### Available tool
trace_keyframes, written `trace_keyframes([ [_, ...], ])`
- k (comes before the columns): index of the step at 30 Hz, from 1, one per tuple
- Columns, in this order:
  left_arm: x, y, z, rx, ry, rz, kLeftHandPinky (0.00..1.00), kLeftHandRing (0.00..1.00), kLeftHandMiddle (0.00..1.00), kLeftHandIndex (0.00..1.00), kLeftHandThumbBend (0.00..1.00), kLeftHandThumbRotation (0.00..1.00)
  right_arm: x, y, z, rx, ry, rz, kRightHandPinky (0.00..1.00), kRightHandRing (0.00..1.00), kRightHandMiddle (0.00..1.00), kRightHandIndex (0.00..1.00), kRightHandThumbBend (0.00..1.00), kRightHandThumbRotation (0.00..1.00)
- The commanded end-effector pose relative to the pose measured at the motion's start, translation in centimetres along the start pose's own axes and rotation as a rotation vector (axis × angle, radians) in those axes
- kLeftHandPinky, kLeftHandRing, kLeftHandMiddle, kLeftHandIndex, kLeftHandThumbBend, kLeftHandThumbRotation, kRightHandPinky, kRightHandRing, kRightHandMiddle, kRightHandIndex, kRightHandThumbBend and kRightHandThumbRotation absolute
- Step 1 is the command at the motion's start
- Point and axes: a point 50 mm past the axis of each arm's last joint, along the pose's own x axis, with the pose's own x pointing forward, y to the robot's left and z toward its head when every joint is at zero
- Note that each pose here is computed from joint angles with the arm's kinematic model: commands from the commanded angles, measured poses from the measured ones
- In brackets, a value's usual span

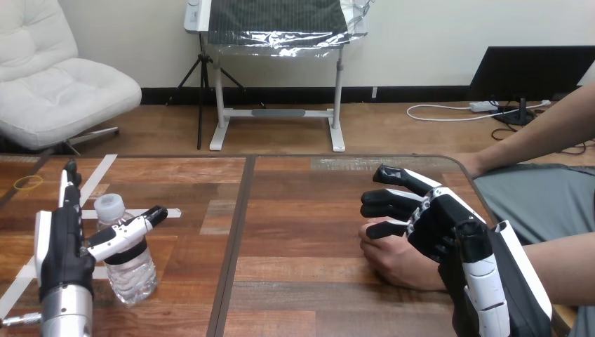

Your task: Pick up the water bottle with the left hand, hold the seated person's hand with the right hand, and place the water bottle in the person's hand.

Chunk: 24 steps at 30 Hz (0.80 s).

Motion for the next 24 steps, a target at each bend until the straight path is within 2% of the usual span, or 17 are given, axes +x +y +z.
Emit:
trace_keyframes([
  [1,1.97,-0.25,2.31,-0.004,-0.086,-0.011,1.0,1.0,1.0,1.0,0.95,0.2,1.37,-0.23,1.51,-0.02,-0.096,0.018,0.64,0.73,0.74,0.8,0.64,1.0],
  [24,2.27,-0.88,1.45,-0.094,-0.033,-0.036,1.0,1.0,1.0,1.0,0.9,0.22,1.33,-0.21,1.55,-0.023,-0.095,0.024,0.65,0.73,0.74,0.81,0.63,1.0],
])
